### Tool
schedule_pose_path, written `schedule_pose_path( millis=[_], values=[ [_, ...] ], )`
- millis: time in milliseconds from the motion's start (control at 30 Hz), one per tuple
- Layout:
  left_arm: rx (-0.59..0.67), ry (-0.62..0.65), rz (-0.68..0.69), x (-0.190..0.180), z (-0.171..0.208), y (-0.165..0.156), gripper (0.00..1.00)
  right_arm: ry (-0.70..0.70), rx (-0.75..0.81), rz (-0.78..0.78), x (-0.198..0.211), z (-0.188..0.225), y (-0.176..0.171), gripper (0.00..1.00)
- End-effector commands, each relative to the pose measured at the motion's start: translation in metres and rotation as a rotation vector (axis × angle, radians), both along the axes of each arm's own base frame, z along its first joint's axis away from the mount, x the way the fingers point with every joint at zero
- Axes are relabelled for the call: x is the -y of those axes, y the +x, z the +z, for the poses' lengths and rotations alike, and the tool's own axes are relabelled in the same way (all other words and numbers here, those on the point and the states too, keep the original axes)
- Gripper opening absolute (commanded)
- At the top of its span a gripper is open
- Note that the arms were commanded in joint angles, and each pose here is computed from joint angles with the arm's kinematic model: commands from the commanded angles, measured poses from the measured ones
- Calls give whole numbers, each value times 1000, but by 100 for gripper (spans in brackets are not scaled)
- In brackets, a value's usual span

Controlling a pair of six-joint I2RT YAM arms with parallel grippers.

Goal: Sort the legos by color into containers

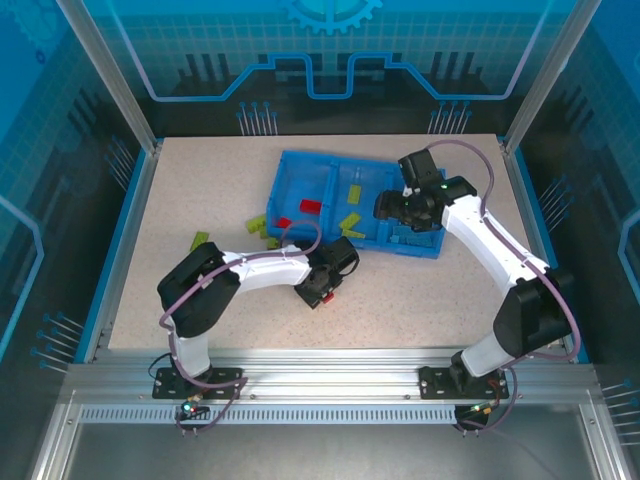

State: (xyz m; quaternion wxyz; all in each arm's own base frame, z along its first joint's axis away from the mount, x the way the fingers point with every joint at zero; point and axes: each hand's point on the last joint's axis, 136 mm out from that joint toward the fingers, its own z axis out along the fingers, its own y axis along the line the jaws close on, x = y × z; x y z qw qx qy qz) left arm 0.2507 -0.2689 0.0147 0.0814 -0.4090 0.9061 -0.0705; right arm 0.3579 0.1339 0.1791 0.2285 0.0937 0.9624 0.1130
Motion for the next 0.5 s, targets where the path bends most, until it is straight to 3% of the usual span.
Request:
schedule_pose_path(
  millis=[0,233,467],
  values=[
    [6,-24,3,10,-18,4,47,0,31,-16,9,8,0,81],
    [118,-8,-48,1,13,15,37,7,22,-21,8,3,-3,81],
    [344,96,-169,-27,84,33,37,-33,55,74,-11,3,-7,81]
  ],
)
